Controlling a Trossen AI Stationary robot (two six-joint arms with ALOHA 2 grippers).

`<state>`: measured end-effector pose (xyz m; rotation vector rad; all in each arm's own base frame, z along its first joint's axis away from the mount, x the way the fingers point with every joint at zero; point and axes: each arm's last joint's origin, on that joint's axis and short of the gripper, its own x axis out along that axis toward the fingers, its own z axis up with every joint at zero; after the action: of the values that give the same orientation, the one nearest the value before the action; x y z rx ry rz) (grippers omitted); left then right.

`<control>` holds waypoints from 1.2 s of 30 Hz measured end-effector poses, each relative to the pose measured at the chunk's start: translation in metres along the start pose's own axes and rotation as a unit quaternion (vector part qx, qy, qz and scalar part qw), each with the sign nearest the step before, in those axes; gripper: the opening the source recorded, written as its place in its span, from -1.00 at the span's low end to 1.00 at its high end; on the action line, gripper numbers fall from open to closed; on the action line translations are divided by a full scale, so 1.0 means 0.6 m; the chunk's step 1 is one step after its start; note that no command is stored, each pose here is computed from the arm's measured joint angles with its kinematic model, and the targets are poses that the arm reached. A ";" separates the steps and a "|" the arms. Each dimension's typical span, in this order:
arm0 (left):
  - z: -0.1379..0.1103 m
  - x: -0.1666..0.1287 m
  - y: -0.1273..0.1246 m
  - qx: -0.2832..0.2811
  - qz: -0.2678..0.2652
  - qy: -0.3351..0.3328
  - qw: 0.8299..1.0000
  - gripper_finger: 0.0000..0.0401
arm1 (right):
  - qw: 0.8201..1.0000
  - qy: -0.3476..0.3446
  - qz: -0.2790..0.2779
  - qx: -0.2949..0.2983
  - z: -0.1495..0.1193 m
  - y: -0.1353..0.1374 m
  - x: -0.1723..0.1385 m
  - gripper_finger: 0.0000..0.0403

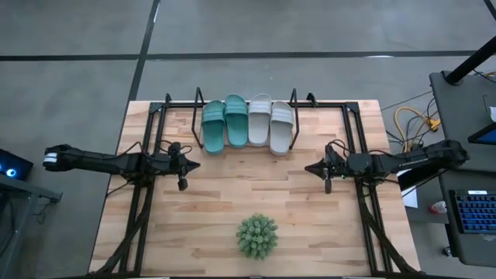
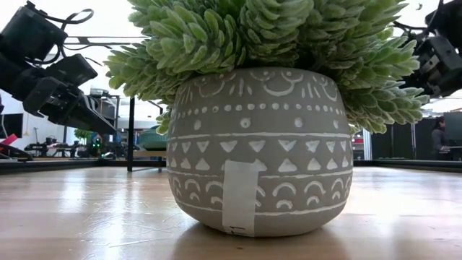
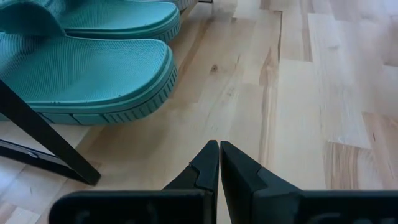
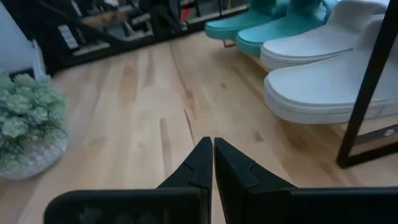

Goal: Pick and place slides into the shelf
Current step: Return to Home Position

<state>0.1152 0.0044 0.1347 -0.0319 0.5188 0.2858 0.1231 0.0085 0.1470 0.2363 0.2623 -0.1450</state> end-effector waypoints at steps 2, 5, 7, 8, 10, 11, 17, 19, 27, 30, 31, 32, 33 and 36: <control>0.000 0.000 0.000 0.000 0.000 0.000 1.000 -1.00 | 1.000 -0.010 0.003 0.008 -0.007 -0.002 0.000 -0.96; 0.000 0.000 0.000 0.000 0.000 0.000 1.000 -1.00 | 1.000 -0.017 0.004 0.003 -0.004 -0.001 0.000 -0.96; 0.000 0.000 0.000 0.000 0.000 0.000 1.000 -1.00 | 1.000 -0.015 0.003 0.001 -0.005 -0.002 0.000 -0.96; 0.000 0.000 0.000 0.000 0.000 0.000 1.000 -1.00 | 1.000 -0.016 0.003 0.001 -0.005 -0.002 0.000 -0.96; 0.000 0.000 0.000 0.000 0.000 0.000 1.000 -1.00 | 1.000 -0.016 0.002 0.004 -0.005 -0.002 0.000 -0.96; 0.000 0.000 0.000 0.000 0.000 0.000 1.000 -1.00 | 1.000 -0.016 0.002 0.005 -0.005 -0.002 0.000 -0.96; -0.001 0.002 -0.001 0.001 0.000 0.003 1.000 -1.00 | 1.000 -0.016 0.001 0.003 -0.005 -0.002 0.000 -0.96; -0.001 0.003 -0.001 0.002 0.001 0.006 1.000 -1.00 | 1.000 -0.016 0.001 0.004 -0.005 -0.002 0.000 -0.96; -0.004 0.005 -0.001 0.005 0.002 0.016 1.000 -1.00 | 1.000 -0.016 0.001 0.004 -0.005 -0.002 0.000 -0.96; -0.005 0.006 -0.001 0.006 0.002 0.019 1.000 -1.00 | 1.000 -0.016 0.001 0.004 -0.005 -0.002 0.000 -0.96; -0.005 0.007 -0.001 0.006 0.002 0.021 1.000 -1.00 | 1.000 -0.016 0.001 0.004 -0.005 -0.002 0.000 -0.96; -0.005 0.007 -0.001 0.007 0.003 0.022 1.000 -1.00 | 1.000 -0.016 0.001 0.004 -0.005 -0.002 0.000 -0.96; -0.006 0.007 -0.002 0.008 0.003 0.024 1.000 -1.00 | 1.000 -0.016 0.001 0.004 -0.005 -0.002 0.000 -0.96; -0.007 0.008 -0.002 0.009 0.003 0.027 1.000 -1.00 | 1.000 -0.016 0.001 0.004 -0.005 -0.002 0.000 -0.96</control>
<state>0.1176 0.0043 0.1287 -0.0213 0.5760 0.2869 0.1224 0.0082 0.1441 0.2411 0.2298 -0.1482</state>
